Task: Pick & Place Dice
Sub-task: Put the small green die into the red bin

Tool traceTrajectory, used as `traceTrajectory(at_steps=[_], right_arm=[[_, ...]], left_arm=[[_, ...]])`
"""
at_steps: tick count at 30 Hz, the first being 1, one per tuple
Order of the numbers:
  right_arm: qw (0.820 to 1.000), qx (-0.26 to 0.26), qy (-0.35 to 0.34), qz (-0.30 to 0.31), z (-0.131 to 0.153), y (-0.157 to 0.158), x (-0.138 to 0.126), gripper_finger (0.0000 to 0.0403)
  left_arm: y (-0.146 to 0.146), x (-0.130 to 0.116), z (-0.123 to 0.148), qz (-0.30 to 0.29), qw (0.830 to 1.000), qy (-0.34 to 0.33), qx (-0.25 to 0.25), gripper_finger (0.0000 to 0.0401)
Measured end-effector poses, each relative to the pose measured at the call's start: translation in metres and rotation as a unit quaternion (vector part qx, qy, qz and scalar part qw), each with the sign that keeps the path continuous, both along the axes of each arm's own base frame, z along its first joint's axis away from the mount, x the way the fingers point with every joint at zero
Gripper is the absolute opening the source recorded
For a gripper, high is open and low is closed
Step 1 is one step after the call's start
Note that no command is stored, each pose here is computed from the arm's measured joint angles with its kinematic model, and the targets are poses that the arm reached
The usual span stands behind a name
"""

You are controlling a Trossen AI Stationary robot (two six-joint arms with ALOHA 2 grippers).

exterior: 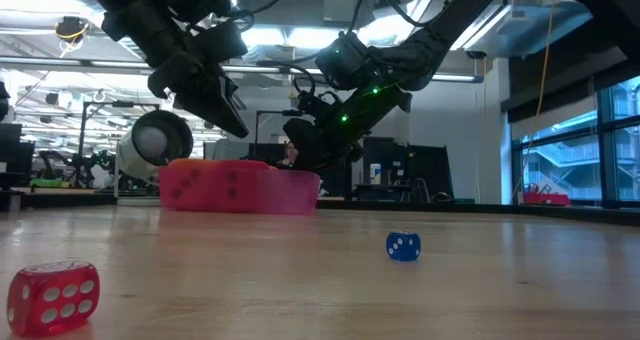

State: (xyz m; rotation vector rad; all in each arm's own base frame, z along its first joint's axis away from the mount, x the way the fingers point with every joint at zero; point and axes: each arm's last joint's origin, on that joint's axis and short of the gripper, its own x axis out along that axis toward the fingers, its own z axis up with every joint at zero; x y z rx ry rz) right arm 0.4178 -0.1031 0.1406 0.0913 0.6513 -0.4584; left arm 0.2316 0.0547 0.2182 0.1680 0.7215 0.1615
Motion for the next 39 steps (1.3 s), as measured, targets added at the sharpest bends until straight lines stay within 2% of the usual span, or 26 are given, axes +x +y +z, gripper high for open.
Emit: traceTrajectory(at_steps=[15,27,39], right_arm=[[1.000,-0.004,0.002,0.003,0.0000,-0.0001,0.0000,0.0082],[0.999,-0.008,0.003,0.043,0.0011,0.0011,0.0015,0.0082],[0.999,-0.010,0.005,0.043,0.0009,0.0009,0.0014,0.0090]], left_arm=[[0.0000,0.0000,0.0001,0.000,1.000,0.000,0.000,0.0029],[0.0000,0.0000,0.0001,0.000,1.000,0.000,0.000,0.0029],[0.0000,0.0001,0.0002,0.000,1.000,0.000,0.000,0.0029]])
